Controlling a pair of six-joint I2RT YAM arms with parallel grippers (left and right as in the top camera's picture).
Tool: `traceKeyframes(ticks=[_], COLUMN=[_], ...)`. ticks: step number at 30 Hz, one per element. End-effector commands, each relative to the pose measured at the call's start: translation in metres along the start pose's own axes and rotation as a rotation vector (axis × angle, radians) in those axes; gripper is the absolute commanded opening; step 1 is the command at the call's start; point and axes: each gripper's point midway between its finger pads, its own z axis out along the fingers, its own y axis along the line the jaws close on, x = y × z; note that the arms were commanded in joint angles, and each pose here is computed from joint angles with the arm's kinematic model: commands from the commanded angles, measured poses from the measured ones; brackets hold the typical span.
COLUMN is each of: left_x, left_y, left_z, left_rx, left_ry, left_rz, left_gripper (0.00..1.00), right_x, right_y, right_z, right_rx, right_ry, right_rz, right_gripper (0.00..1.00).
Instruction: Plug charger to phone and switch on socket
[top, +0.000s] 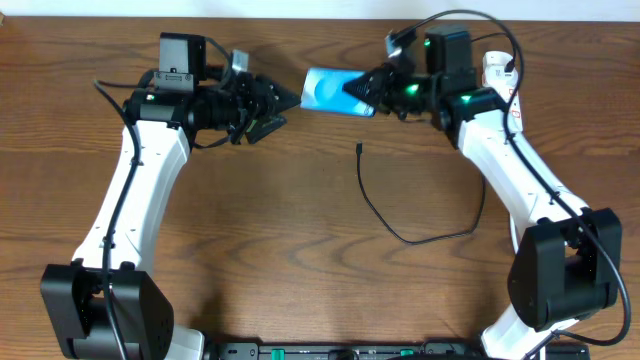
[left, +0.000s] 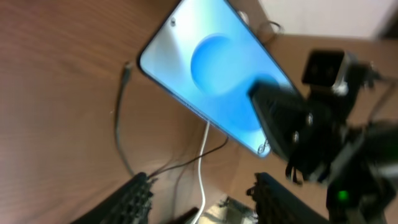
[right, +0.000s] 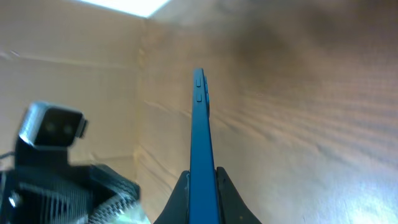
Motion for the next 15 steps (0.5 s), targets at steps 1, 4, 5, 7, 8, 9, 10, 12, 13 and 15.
traceKeyframes(ticks=[1,4,5,7,8,9,10,12,13,15], left_x=[0.007,0.004,0.003,-0.001,-0.003,-0.006,-0.009,-0.014,-0.017,-0.023], left_y=[-0.034,-0.048,-0.051,-0.056,-0.059,-0.063,-0.067,-0.074,-0.079,-0.086], left_z=[-0.008,-0.010,-0.011,-0.012,-0.012,-0.013,-0.014,-0.016,-0.017,-0.018], left_rx=[0.121,0.180,0.188,0.204,0.212,0.223,0.233,0.252,0.267,0.279], left_ry=[0.028,0.023,0.017,0.001,-0.008,-0.019,-0.033,-0.060,-0.077,-0.109], left_rz=[0.175,0.224,0.227,0.245,0.261,0.274,0.283,0.301,0.320,0.338], left_gripper=[0.59,0.63,0.64,0.64,0.64,0.64,0.65,0.65,0.64,0.64], right_x=[-0.017,-0.034,-0.038,-0.043,-0.044,-0.044,-0.043,-0.039,-0.036,-0.033], right_y=[0.043,0.063,0.070,0.076,0.075,0.075,0.074,0.070,0.070,0.073], right_z=[-0.020,-0.024,-0.025,-0.025,-0.023,-0.021,-0.019,-0.013,-0.011,-0.008], right_rx=[-0.132,-0.202,-0.225,-0.244,-0.239,-0.235,-0.226,-0.207,-0.204,-0.210], right_ry=[-0.038,-0.100,-0.117,-0.138,-0.145,-0.147,-0.146,-0.139,-0.133,-0.122], right_rz=[0.056,0.069,0.082,0.157,0.216,0.253,0.302,0.399,0.441,0.495], right_gripper=[0.01,0.01,0.01,0.01,0.01,0.01,0.01,0.01,0.01,0.01])
